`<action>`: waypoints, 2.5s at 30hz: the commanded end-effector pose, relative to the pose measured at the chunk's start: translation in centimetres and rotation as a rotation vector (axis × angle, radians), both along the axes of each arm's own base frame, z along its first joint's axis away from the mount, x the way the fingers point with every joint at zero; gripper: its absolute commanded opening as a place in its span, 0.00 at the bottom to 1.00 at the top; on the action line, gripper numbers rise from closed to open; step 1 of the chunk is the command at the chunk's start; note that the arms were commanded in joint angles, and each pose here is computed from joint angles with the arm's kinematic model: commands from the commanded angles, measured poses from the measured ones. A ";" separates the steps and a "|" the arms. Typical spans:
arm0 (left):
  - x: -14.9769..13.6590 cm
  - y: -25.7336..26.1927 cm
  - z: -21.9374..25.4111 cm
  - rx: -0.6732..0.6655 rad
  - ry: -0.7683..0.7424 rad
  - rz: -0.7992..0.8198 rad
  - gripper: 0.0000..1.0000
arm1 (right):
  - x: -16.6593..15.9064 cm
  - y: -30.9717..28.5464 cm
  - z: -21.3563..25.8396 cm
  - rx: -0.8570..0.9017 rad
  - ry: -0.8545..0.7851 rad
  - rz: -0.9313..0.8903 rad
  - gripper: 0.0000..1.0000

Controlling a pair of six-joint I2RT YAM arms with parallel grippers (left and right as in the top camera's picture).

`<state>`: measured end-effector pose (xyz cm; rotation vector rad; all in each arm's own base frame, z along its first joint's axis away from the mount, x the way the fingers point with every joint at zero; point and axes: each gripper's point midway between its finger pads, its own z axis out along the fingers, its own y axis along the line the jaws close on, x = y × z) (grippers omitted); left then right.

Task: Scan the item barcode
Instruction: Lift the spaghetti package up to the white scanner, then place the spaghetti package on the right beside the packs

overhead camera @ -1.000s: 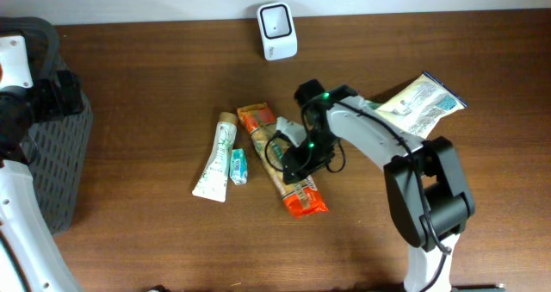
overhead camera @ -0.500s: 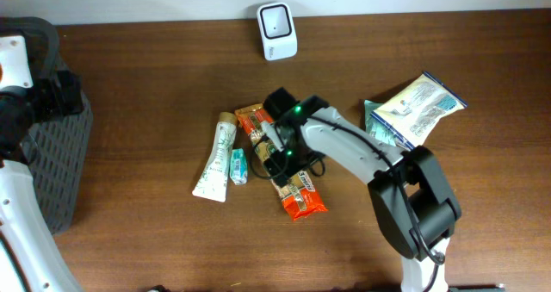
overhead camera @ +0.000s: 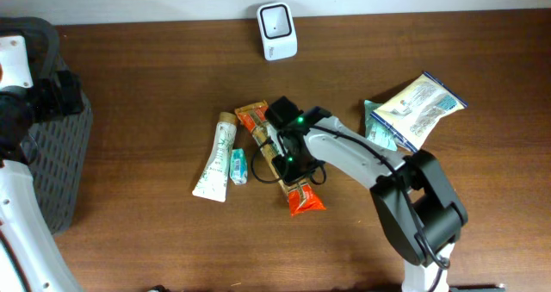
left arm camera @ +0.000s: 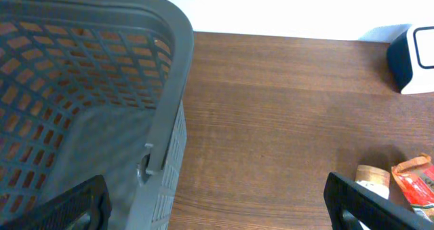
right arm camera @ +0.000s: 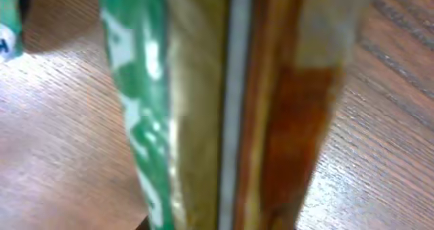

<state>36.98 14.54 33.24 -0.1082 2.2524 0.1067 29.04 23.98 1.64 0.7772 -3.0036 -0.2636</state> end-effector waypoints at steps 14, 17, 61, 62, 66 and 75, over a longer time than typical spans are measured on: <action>-0.1 0.0 0.6 0.017 -0.013 -0.011 0.99 | 3.7 -1.1 27.0 1.228 0.063 0.052 0.04; -0.1 0.0 0.6 0.017 -0.013 -0.011 0.99 | 3.8 -3.0 30.7 1.351 0.007 0.040 0.04; -0.1 0.0 0.6 0.017 -0.013 -0.011 0.99 | 30.0 -7.6 13.0 -0.713 -0.966 -0.026 0.04; -0.1 0.0 0.6 0.017 -0.014 -0.011 0.99 | 29.6 -7.6 12.7 -0.718 -0.950 -0.019 0.04; -0.1 0.0 0.6 0.017 -0.013 -0.011 0.99 | 28.7 -6.9 15.1 -0.594 -0.957 -0.080 0.04; 0.0 -0.1 0.6 0.017 -0.014 -0.013 0.99 | 14.5 -9.0 26.9 -0.035 -0.641 -0.334 0.04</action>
